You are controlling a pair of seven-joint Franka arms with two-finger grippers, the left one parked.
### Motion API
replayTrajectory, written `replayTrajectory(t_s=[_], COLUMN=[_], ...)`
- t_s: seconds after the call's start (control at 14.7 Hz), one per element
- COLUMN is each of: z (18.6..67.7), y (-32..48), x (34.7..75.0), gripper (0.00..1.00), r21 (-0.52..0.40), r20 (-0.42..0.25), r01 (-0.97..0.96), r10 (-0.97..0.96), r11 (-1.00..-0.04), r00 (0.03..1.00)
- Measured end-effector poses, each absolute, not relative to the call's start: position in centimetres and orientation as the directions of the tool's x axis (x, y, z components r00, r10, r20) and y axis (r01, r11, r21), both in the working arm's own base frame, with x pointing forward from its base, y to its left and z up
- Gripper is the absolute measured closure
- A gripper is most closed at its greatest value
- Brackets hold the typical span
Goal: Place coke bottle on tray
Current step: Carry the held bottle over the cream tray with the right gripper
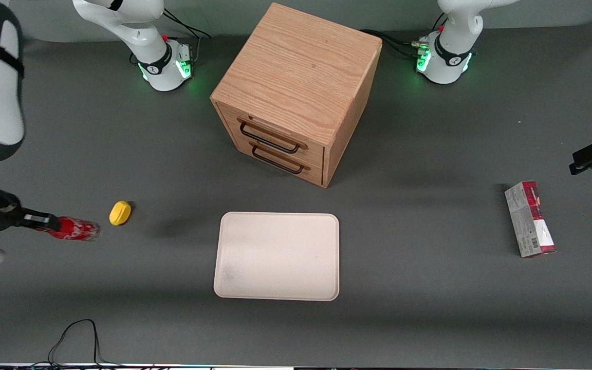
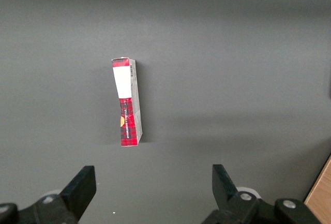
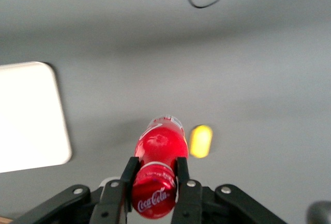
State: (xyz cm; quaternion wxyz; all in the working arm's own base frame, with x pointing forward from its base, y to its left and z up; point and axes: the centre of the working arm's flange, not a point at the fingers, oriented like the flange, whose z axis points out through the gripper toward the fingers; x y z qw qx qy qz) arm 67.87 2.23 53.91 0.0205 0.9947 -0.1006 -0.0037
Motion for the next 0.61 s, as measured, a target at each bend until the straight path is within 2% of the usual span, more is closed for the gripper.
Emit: replayTrajectory(t_s=[0.34, 0.61], z=[55.2, 49.6], y=[14.5, 21.4], x=[67.3, 69.1], gripper=[0.67, 0.67], r21=[-0.058, -0.114], r20=[0.059, 0.098], r01=[-0.324, -0.365], r10=[-0.327, -0.377], r11=[-0.944, -0.924], r00=[0.943, 0.921])
